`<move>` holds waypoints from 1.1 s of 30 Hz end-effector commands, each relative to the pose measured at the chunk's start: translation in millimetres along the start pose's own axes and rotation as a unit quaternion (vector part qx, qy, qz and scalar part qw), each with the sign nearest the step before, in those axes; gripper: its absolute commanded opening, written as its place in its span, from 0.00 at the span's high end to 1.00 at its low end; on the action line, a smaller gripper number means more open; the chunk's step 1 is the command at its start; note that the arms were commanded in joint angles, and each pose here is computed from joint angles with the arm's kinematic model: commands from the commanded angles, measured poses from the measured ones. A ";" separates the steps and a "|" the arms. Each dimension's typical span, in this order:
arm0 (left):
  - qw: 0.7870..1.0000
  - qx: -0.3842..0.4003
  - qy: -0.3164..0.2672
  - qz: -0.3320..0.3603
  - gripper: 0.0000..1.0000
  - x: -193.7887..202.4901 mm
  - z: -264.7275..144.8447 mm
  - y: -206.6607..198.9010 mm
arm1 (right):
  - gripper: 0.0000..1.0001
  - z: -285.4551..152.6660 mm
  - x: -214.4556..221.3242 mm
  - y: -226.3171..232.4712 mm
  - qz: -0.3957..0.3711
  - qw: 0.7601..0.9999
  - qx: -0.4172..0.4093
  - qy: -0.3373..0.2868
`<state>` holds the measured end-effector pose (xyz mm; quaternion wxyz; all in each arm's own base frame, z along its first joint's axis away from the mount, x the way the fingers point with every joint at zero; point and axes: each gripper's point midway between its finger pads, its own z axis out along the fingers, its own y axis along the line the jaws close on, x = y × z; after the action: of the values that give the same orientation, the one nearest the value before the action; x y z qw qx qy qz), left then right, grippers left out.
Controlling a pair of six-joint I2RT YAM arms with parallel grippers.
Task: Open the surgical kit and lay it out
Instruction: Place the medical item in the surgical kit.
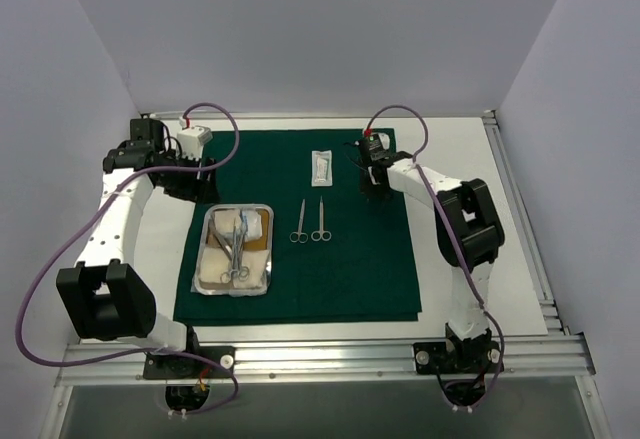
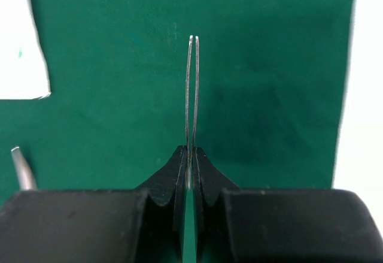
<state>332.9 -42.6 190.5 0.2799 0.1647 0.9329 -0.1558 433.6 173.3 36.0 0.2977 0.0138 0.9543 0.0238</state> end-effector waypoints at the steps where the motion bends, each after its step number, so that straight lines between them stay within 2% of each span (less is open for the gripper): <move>1: 1.000 -0.016 -0.012 0.006 0.23 -9.8 6.2 12.6 | 1.00 3.9 -7.0 10.7 -0.026 0.999 -0.012 0.023; 16: 1.000 -0.001 -0.005 0.000 0.23 -12.3 15.6 13.7 | 1.00 37.4 -16.5 17.8 -0.022 0.999 -0.015 0.030; 22: 1.000 -0.001 -0.005 0.003 0.23 -10.2 14.8 13.3 | 0.89 40.2 -18.6 17.8 -0.019 0.999 -0.021 0.030; 23: 1.000 0.000 -0.006 0.005 0.23 -10.3 14.2 12.2 | 0.84 39.8 -18.1 17.8 -0.020 0.999 -0.021 0.032; 28: 1.000 -0.001 -0.009 0.008 0.23 -10.0 11.4 10.9 | 0.71 30.1 -28.4 17.9 -0.018 0.999 -0.020 0.020; 33: 1.000 -0.006 -0.009 0.011 0.23 -6.7 6.6 9.6 | 0.66 2.3 -50.1 20.6 -0.015 1.000 -0.020 -0.008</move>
<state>341.2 -40.0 169.4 0.2548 0.1618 0.9404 -0.1565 469.6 194.5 15.8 0.2733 -0.0101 0.9611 0.0394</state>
